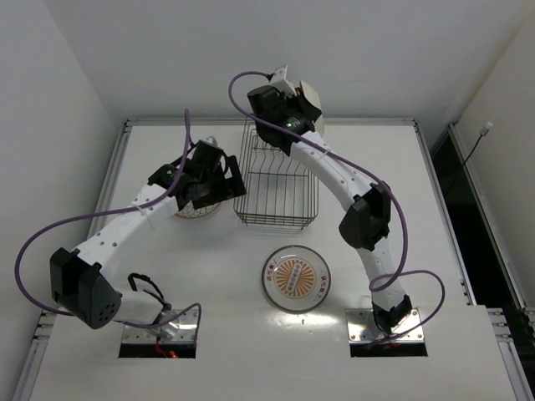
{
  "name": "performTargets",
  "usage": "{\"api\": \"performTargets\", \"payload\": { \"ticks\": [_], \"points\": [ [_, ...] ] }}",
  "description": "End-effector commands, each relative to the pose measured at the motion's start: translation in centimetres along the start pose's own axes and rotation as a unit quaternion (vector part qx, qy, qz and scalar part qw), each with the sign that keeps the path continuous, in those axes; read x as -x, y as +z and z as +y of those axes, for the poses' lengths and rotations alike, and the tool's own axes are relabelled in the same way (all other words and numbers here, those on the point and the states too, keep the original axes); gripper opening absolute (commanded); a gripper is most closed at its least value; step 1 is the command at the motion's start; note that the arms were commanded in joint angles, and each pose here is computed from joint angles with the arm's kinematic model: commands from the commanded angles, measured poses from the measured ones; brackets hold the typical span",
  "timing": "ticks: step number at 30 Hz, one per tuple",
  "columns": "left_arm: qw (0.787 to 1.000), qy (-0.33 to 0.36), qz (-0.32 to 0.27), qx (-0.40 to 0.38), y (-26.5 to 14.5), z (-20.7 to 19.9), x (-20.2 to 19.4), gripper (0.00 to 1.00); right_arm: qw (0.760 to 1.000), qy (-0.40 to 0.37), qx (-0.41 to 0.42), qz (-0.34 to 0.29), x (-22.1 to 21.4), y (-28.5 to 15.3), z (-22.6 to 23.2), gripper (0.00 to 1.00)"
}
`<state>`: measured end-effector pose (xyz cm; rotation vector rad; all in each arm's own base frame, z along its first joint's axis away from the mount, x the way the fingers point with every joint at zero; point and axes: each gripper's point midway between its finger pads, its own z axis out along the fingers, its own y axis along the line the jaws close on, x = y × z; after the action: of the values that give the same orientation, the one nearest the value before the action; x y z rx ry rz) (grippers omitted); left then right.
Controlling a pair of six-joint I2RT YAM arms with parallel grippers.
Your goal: Load the plates into the dish rack
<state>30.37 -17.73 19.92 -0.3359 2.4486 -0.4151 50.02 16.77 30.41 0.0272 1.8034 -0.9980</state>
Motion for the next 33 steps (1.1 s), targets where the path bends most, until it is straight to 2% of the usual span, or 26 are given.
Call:
{"api": "performTargets", "payload": {
  "ticks": [1, 9, 18, 20, 33],
  "points": [
    [1.000, 0.023, -0.017, -0.012, -1.2, -0.9, 0.0, 0.98, 0.998, 0.054, -0.044, -0.005, 1.1, -0.9, -1.5, 0.00],
    [0.999, 0.026, -0.022, -0.014, -1.5, -1.0, 0.0, 0.98, 1.000, 0.017, 0.009, 0.011, -2.1, -1.6, 3.7, 0.00],
    [0.999, 0.026, -0.026, -0.004, -1.7, -0.3, -0.2, 0.98, 0.996, 0.030, 0.049, 0.069, -6.6, -1.2, 5.8, 0.00],
    [0.999, 0.026, -0.026, -0.004, -1.7, -0.3, -0.2, 0.98, 0.996, 0.029, 0.043, 0.078, -7.1, -0.9, 5.2, 0.00],
    [0.999, 0.028, -0.017, -0.001, -1.3, 0.0, -0.8, 0.98, 0.989, 0.136, 0.014, 0.054, -2.2, 0.2, -1.4, 0.00]
  ]
}}
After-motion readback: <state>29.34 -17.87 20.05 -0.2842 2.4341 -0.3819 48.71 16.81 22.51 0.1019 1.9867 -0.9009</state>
